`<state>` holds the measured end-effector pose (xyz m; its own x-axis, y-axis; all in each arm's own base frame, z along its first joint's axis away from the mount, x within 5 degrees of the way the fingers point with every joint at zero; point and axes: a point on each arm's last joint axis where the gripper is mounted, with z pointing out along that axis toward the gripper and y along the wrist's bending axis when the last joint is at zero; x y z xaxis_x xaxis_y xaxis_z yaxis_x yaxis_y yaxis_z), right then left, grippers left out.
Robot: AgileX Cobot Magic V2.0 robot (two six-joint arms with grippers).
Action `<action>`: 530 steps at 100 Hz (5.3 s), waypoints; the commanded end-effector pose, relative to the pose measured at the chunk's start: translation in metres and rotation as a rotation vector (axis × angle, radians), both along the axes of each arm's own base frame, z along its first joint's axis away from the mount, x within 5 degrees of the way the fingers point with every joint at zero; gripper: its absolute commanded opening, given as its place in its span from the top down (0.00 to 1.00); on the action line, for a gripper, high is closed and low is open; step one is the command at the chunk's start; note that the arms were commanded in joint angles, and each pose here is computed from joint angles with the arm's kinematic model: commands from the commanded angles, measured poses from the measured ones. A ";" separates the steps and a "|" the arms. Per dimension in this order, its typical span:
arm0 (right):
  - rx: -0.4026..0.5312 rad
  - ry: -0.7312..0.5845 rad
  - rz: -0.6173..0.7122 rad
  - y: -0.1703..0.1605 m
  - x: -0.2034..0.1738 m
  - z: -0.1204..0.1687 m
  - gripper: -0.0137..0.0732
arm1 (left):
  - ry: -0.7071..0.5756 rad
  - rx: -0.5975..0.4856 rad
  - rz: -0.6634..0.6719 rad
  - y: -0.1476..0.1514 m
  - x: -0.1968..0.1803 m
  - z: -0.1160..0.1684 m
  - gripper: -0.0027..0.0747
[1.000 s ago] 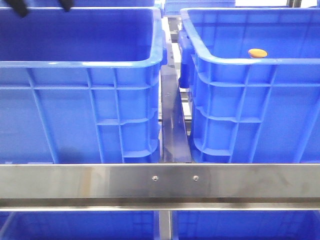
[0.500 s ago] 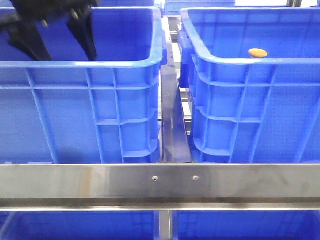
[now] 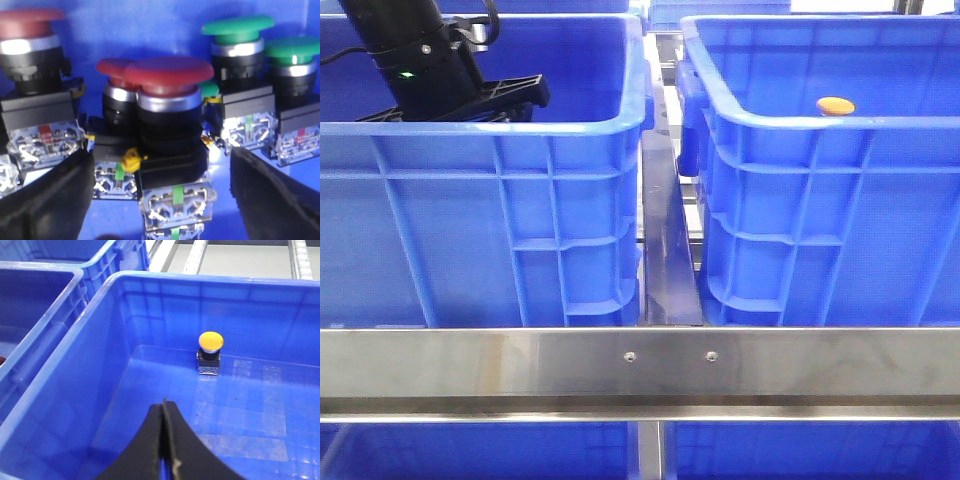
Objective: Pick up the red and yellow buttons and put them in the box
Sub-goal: 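Lower the left gripper onto a red-capped button switch and grasp it, then lift the red button and pass it to the right gripper, then carry the red button with the right gripper into the empty crate, then lower the red button beside the yellow one and open the right gripper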
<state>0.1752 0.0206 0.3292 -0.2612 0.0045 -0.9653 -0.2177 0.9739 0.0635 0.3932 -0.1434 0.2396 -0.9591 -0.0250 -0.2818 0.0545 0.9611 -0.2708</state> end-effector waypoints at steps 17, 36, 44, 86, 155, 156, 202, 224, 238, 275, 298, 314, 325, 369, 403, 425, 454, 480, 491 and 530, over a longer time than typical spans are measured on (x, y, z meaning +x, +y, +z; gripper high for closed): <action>0.015 -0.055 -0.028 -0.003 -0.001 0.013 0.91 | -0.087 -0.043 -0.007 -0.004 -0.004 0.033 0.55; 0.015 -0.055 -0.028 -0.003 -0.001 0.013 0.91 | -0.084 -0.042 -0.007 -0.004 -0.004 0.033 0.91; 0.015 -0.055 -0.028 -0.003 -0.001 0.013 0.91 | -0.082 -0.042 -0.008 -0.004 -0.005 0.034 0.95; 0.042 -0.047 -0.018 -0.001 -0.001 0.013 0.91 | -0.346 -0.148 -0.246 0.000 -0.054 0.128 0.95; 0.477 0.208 0.458 0.044 0.039 0.068 0.22 | -0.551 -0.293 -0.869 -0.088 -0.142 0.169 0.95; 0.482 0.212 0.463 0.044 0.041 0.069 0.22 | -0.550 -0.293 -0.871 -0.089 -0.143 0.169 0.95; 0.658 0.463 0.616 0.067 0.090 0.042 0.22 | -0.549 -0.295 -0.877 -0.090 -0.144 0.169 0.95; 0.653 0.484 0.645 0.077 0.089 0.040 0.22 | -0.549 -0.295 -0.877 -0.090 -0.144 0.169 0.95; 0.653 0.483 0.644 0.077 0.089 0.040 0.29 | -0.549 -0.295 -0.877 -0.090 -0.144 0.169 0.95; 0.653 0.490 0.658 0.077 0.088 0.040 0.63 | -0.549 -0.295 -0.877 -0.090 -0.144 0.169 0.53; 0.556 0.388 0.544 0.067 0.099 0.038 0.63 | -0.549 -0.286 -0.880 -0.090 -0.144 0.168 0.13; 0.425 0.270 0.386 0.042 0.114 0.038 0.63 | -0.521 -0.260 -0.904 -0.088 -0.146 0.166 0.17; 0.314 0.176 0.255 0.017 0.123 0.038 0.63 | -0.508 -0.257 -0.914 -0.087 -0.147 0.165 0.17; -0.071 0.099 -0.129 -0.051 0.165 0.002 0.63 | -0.484 -0.255 -0.928 -0.087 -0.149 0.164 0.17; -0.128 0.130 -0.247 -0.072 0.226 -0.034 0.63 | -0.467 -0.254 -0.939 -0.086 -0.150 0.163 0.17; -0.129 0.165 -0.249 -0.077 0.253 -0.057 0.63 | -0.463 -0.254 -0.942 -0.086 -0.150 0.162 0.17; -0.141 0.168 -0.283 -0.081 0.259 -0.064 0.63 | -0.458 -0.262 -0.943 -0.086 -0.151 0.163 0.17; -0.138 0.168 -0.282 -0.081 0.259 -0.064 0.51 | -0.458 -0.262 -0.943 -0.086 -0.151 0.163 0.17; -0.137 0.169 -0.281 -0.081 0.259 -0.064 0.30 | -0.452 -0.262 -0.946 -0.086 -0.152 0.162 0.17; -0.120 0.122 -0.228 -0.073 0.240 -0.033 0.20 | -0.441 -0.255 -0.956 -0.085 -0.153 0.162 0.17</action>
